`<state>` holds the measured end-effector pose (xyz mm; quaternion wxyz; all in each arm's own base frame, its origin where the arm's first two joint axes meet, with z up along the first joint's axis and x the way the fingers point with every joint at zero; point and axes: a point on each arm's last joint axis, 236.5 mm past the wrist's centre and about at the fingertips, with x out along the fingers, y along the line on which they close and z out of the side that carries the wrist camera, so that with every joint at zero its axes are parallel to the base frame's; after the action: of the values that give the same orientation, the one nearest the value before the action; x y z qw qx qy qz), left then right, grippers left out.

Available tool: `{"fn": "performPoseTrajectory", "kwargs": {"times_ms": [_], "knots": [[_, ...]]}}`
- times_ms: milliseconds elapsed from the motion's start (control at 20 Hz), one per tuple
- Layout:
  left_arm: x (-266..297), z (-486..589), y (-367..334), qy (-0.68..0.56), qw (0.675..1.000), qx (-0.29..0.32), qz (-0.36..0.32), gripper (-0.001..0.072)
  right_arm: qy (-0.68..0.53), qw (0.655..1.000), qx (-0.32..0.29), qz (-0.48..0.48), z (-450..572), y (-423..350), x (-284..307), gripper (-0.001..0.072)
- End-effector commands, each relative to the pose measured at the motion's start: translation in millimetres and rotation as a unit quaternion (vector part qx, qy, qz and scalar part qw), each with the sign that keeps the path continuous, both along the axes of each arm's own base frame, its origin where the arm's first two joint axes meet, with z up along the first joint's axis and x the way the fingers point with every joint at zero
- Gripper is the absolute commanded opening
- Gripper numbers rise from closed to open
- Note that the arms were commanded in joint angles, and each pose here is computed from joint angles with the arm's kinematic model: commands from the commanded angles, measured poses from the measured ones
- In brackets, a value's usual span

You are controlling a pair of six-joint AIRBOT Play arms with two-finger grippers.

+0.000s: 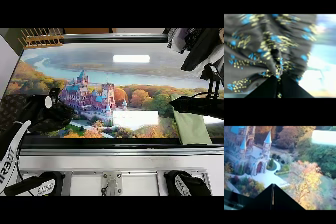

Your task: Fold the clothes and pants, and hang the long-sleeved shirts on hangers.

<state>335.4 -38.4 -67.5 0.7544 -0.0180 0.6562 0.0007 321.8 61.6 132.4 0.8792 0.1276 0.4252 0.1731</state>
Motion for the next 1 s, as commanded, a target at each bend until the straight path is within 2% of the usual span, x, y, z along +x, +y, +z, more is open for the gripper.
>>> {"fn": "performPoseTrajectory", "kwargs": {"times_ms": [0,150,250,400,450,500,550,700,950], "knots": [[-12,65,-118,-0.051,0.988,-0.125,-0.071,0.0007,-0.001,1.000,0.000,0.000,1,0,0,0.0016],[-34,117,-229,-0.114,0.957,-0.178,-0.199,0.0007,-0.001,1.000,0.000,0.000,0,0,0,0.0016],[-43,132,-287,-0.143,0.935,-0.195,-0.261,0.0008,0.000,1.000,0.000,0.000,0,0,0,0.0016],[-37,132,-342,-0.154,0.920,-0.199,-0.302,0.0009,0.000,1.000,0.000,0.000,0,0,0,0.0016],[-28,130,-348,-0.151,0.921,-0.197,-0.302,0.0133,0.000,1.000,0.000,0.000,0,0,0,0.0016],[-16,129,-348,-0.149,0.924,-0.195,-0.294,0.0457,0.000,1.000,0.000,0.000,0,0,0,0.0016],[0,132,-339,-0.147,0.929,-0.192,-0.280,0.0617,-0.001,1.000,0.000,0.000,0,0,0,0.0016],[54,154,-275,-0.167,0.945,-0.175,-0.220,0.0615,0.000,1.000,0.000,0.000,0,0,0,0.0016],[102,140,-88,-0.139,0.981,-0.120,-0.066,0.0615,-0.002,1.000,0.014,0.001,3,5,0,0.0016]]}}
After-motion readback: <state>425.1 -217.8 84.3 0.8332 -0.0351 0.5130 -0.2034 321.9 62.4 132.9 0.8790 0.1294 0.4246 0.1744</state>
